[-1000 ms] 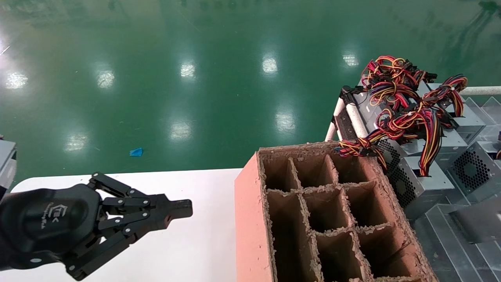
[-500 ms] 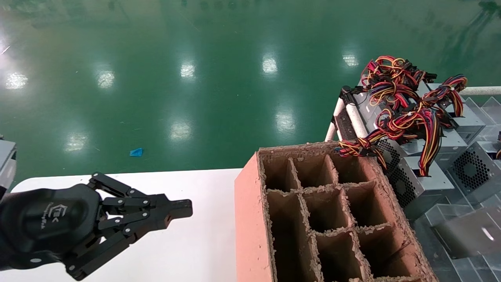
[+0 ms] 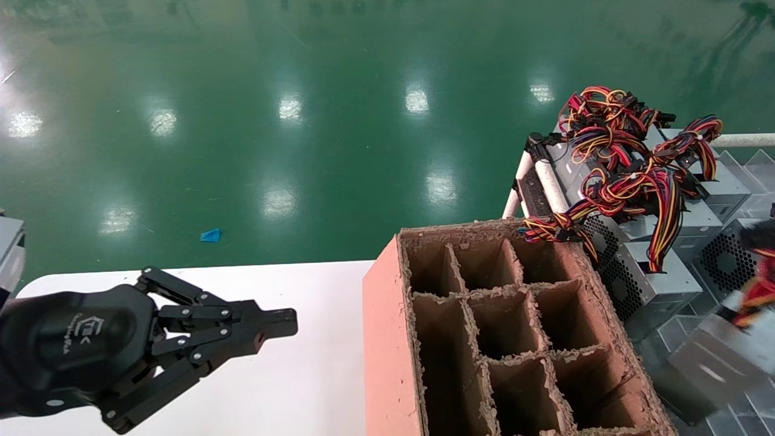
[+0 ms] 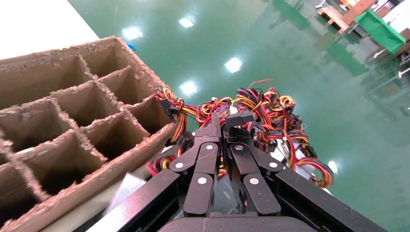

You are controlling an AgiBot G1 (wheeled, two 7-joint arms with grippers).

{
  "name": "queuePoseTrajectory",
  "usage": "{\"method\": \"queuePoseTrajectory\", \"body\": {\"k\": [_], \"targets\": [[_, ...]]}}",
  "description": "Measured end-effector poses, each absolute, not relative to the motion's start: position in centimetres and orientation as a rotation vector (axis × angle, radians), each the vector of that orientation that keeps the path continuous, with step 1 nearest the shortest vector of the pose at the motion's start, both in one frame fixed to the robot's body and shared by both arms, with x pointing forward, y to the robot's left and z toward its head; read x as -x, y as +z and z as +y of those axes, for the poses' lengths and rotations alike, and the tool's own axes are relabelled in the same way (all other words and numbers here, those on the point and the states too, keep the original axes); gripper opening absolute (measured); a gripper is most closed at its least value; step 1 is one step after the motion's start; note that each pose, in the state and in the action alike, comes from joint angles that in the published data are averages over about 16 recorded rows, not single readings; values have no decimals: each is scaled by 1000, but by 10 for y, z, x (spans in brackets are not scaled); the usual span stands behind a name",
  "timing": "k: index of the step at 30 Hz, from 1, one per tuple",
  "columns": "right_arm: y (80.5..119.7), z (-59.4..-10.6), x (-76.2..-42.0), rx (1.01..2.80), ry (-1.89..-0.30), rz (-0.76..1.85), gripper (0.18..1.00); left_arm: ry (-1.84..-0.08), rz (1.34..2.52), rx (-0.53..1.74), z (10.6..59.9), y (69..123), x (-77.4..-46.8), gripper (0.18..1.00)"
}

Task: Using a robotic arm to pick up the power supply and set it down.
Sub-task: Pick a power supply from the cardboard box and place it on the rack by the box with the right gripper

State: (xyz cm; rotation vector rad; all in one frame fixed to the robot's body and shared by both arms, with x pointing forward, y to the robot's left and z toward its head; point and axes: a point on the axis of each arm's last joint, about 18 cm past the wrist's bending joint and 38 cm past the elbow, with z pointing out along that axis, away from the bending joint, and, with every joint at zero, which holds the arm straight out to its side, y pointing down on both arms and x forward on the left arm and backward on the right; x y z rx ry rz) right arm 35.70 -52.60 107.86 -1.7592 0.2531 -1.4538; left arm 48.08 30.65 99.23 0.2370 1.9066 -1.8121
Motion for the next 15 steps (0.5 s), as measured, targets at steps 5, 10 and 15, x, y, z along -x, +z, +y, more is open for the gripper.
{"method": "queuePoseTrajectory", "body": {"k": [5,10,15], "targets": [[1078,-521,-380,1752,-1460,256,192,-1812,1907,-237,307,992,-481,191],[1079,-516,-396,1740,-1474,256,192,-1812,1907,-237,307,992,-481,191],[1081,-512,-404,1729,-1481,250,192,-1812,1907,-237,307,992,-481,191]]}}
